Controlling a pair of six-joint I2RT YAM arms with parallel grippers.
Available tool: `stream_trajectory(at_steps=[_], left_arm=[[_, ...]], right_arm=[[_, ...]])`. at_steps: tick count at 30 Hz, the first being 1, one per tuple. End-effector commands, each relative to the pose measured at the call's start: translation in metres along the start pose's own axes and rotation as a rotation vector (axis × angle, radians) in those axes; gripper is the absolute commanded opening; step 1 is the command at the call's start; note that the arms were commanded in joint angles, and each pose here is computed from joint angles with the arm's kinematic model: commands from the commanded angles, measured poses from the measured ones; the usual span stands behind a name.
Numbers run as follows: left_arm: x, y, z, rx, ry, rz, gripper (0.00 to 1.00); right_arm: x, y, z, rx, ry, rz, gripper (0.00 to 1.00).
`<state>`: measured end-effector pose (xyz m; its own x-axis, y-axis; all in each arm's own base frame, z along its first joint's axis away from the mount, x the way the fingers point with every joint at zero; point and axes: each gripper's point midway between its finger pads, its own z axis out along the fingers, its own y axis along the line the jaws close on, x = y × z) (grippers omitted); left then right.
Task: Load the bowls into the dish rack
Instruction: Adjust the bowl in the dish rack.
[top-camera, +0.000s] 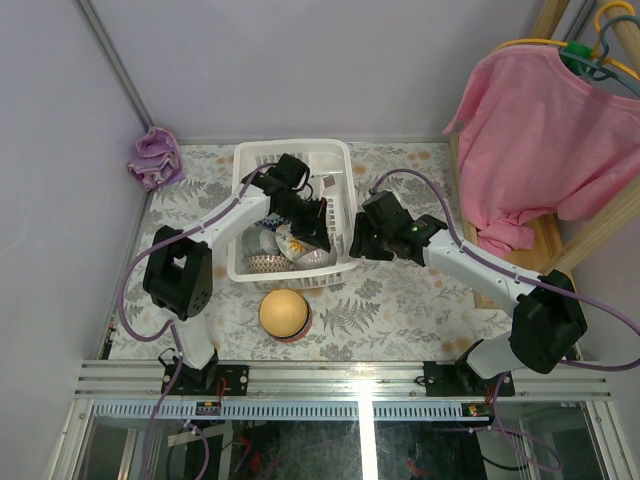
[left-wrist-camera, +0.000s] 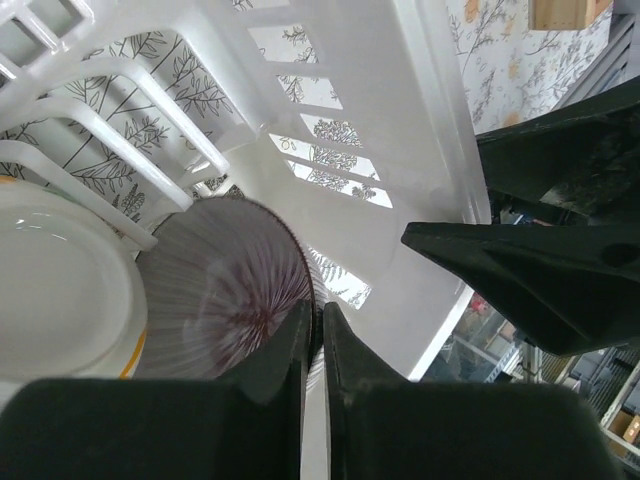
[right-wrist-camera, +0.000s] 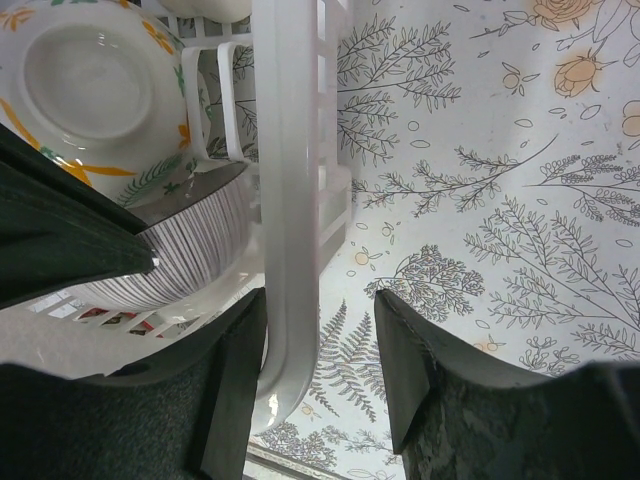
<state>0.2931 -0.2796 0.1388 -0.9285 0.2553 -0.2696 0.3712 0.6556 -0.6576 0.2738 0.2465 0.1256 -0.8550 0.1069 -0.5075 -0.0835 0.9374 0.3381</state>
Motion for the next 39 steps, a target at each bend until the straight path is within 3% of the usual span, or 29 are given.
stream_trajectory(at_steps=[1, 16, 26, 31, 39], left_arm=[[-0.003, -0.023, -0.026, 0.08, -0.012, -0.052, 0.0], [-0.025, -0.062, -0.055, 0.351, -0.109, -0.121, 0.0], [-0.018, -0.065, -0.05, 0.452, -0.137, -0.17, 0.0], [-0.043, -0.079, -0.072, 0.489, -0.262, -0.157, 0.0], [-0.062, -0.081, -0.091, 0.529, -0.483, -0.273, 0.0]], right_arm=[[-0.008, -0.016, -0.014, 0.057, -0.002, -0.027, 0.53], [-0.015, -0.01, -0.021, 0.037, -0.01, -0.016, 0.53], [-0.014, -0.008, -0.018, 0.03, -0.002, -0.017, 0.53], [-0.017, -0.007, -0.019, 0.033, -0.007, -0.024, 0.53], [-0.027, -0.003, -0.027, 0.026, -0.027, -0.024, 0.53]])
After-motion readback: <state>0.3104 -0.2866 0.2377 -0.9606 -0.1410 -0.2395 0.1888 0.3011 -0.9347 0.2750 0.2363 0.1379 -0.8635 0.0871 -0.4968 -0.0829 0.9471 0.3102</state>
